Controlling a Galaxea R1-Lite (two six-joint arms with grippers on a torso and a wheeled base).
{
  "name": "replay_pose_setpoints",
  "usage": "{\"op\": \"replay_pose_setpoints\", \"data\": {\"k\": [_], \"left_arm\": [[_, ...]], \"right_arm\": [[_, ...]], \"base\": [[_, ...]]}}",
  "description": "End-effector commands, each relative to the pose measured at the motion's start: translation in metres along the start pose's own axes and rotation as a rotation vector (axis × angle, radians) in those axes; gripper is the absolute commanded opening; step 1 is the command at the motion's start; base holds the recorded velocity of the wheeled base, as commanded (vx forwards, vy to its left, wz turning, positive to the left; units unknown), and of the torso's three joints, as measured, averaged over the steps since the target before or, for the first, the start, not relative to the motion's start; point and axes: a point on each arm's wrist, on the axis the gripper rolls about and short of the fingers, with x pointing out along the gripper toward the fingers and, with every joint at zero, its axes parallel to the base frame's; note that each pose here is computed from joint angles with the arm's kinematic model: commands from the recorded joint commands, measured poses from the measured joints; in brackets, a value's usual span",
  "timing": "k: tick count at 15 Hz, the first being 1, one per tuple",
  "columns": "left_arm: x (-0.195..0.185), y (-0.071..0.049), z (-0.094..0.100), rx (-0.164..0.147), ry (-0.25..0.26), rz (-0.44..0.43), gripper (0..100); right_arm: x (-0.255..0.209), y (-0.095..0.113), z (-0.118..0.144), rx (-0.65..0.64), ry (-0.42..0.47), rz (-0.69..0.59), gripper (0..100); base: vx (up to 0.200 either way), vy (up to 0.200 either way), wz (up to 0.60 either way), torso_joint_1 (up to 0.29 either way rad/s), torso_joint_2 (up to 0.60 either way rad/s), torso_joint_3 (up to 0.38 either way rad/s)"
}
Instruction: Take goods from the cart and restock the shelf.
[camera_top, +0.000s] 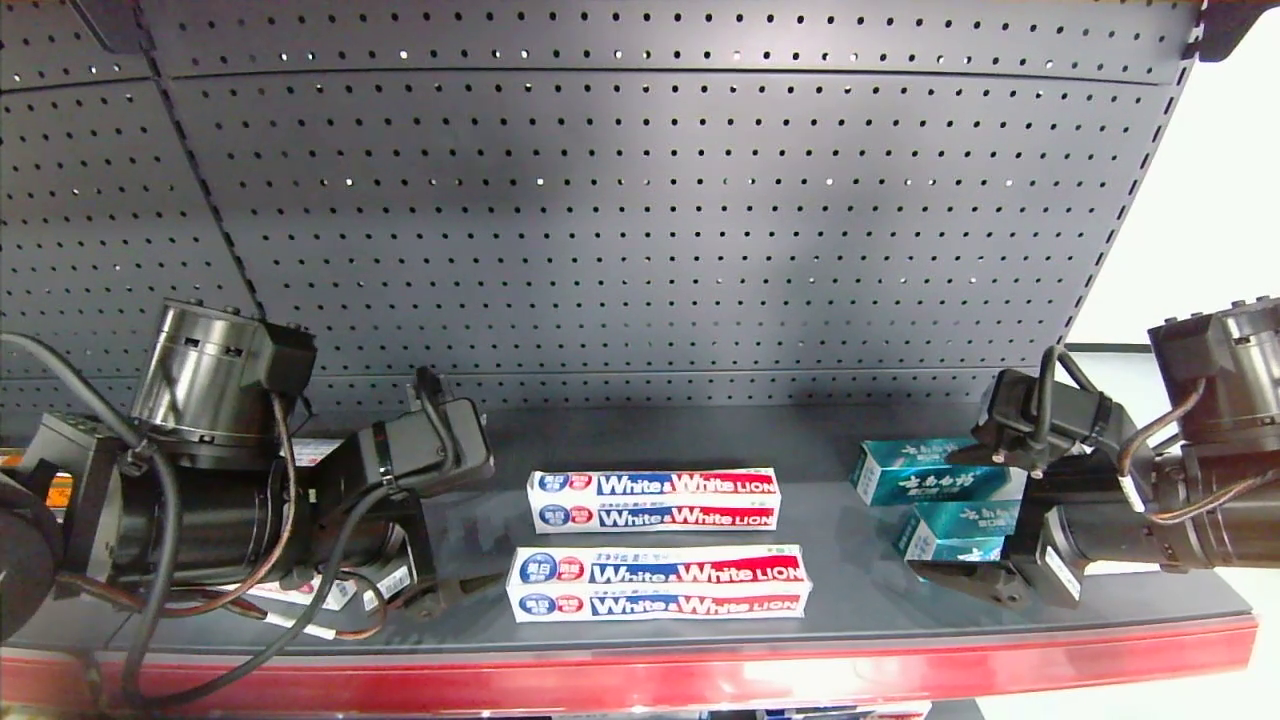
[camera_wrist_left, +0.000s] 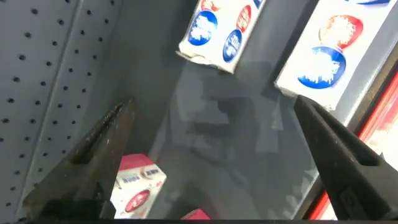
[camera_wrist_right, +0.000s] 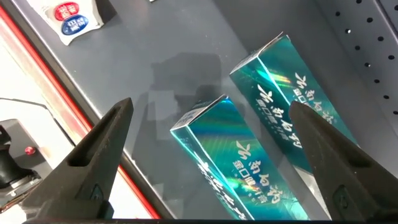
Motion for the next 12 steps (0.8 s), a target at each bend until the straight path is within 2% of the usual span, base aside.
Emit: {"op": "replay_pose_setpoints", "data": {"k": [1, 3, 5, 7, 8, 9, 11, 12], "left_arm": [[-0.012, 0.001, 0.001, -0.006, -0.022, 0.031, 100], [-0.031, -0.003, 0.002, -0.058, -0.055, 0.065, 100], [-0.058, -0.008, 0.002, -0.149, -0.096, 0.133, 100], [-0.090, -0.012, -0.013, -0.257, -0.122, 0.250, 100], [-0.095, -0.013, -0.016, -0.265, -0.124, 0.266, 100], [-0.121, -0.024, -0.039, -0.331, -0.113, 0.386, 100], [-0.145, -0.051, -0.059, -0.408, -0.125, 0.493, 100], [-0.148, -0.063, -0.066, -0.421, -0.124, 0.516, 100]], "right_arm": [[0.000, 0.001, -0.001, 0.000, 0.001, 0.001, 100], [-0.005, 0.000, 0.002, -0.010, -0.035, -0.027, 100], [-0.031, 0.003, 0.000, -0.003, -0.100, -0.095, 100], [-0.073, 0.020, -0.012, 0.093, -0.170, -0.162, 100], [-0.077, 0.022, -0.014, 0.111, -0.177, -0.169, 100], [-0.111, 0.043, -0.034, 0.244, -0.237, -0.236, 100], [-0.130, 0.060, -0.058, 0.353, -0.252, -0.387, 100], [-0.136, 0.063, -0.063, 0.383, -0.273, -0.443, 100]], "base": [[0.000, 0.000, 0.00, 0.000, 0.00, 0.000], [0.000, 0.000, 0.00, 0.000, 0.00, 0.000], [0.000, 0.000, 0.00, 0.000, 0.00, 0.000], [0.000, 0.000, 0.00, 0.000, 0.00, 0.000], [0.000, 0.000, 0.00, 0.000, 0.00, 0.000], [0.000, 0.000, 0.00, 0.000, 0.00, 0.000], [0.000, 0.000, 0.00, 0.000, 0.00, 0.000], [0.000, 0.000, 0.00, 0.000, 0.00, 0.000]]}}
